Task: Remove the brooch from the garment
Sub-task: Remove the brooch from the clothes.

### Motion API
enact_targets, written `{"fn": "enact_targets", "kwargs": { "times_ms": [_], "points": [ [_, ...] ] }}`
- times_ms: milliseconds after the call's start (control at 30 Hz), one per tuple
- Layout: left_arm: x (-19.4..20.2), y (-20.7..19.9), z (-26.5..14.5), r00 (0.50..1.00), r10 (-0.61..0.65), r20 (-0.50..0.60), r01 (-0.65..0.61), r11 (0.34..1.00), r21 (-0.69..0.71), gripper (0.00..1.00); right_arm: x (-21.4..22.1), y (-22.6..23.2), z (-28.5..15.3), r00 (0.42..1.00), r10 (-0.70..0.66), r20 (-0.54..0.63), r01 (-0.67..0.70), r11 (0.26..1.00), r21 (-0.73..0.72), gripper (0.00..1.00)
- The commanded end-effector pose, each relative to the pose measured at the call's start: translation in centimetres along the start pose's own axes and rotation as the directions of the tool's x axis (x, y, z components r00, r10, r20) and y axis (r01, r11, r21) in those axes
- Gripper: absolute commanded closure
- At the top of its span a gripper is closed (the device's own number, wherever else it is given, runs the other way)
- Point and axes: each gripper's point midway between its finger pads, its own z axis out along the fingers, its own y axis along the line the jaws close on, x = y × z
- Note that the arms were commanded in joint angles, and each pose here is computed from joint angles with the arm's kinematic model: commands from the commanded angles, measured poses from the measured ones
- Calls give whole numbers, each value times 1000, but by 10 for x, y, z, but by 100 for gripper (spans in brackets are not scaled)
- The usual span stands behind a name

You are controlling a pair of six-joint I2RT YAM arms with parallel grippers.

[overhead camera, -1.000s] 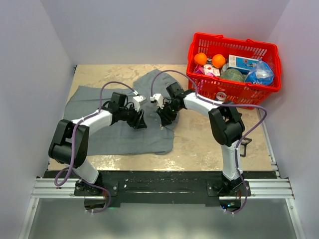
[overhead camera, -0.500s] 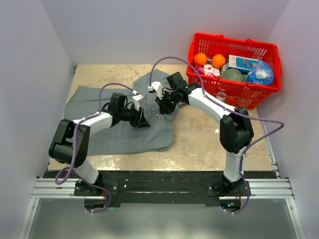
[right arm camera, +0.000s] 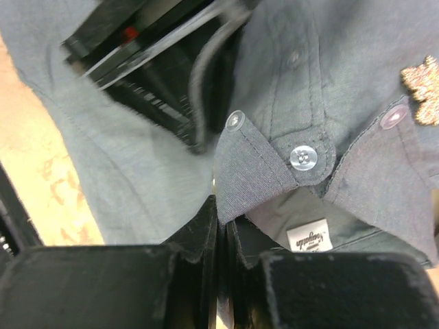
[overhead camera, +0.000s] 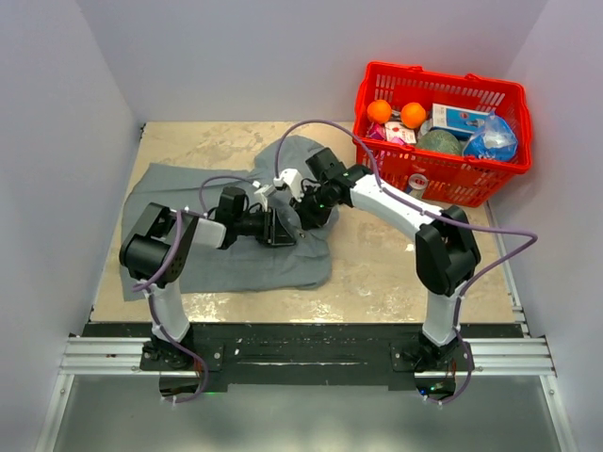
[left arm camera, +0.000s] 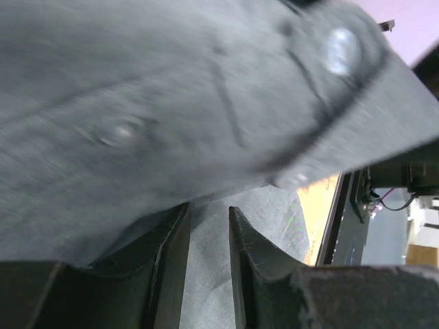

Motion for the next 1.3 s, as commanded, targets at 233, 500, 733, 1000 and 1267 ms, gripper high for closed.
{"fn": "enact_targets", "kwargs": {
  "times_ms": [233, 500, 733, 1000, 1267],
  "points": [
    [-10, -22, -4, 999, 14, 41, -16, 999, 52, 50, -4, 97, 17, 998, 53, 17, -49, 983, -179, 85],
    [2, 18, -47, 997, -22, -76, 9, 985, -171, 46, 3, 101, 59, 992, 110, -57, -119, 974, -194, 53],
    [-17, 16, -99, 998, 59, -20, -62, 981, -186, 41, -43, 100, 23, 996, 69, 51, -54, 968, -247, 25],
    [-20, -45, -87, 993, 115, 1, -115, 992, -53, 24, -62, 82, -30, 985, 68, 158, -24, 965, -262, 16],
    [-12, -53, -68, 993, 118, -29, -120, 990, -79, 15, -8, 62, -28, 997, -45, 70, 53, 991, -120, 51]
  ]
}}
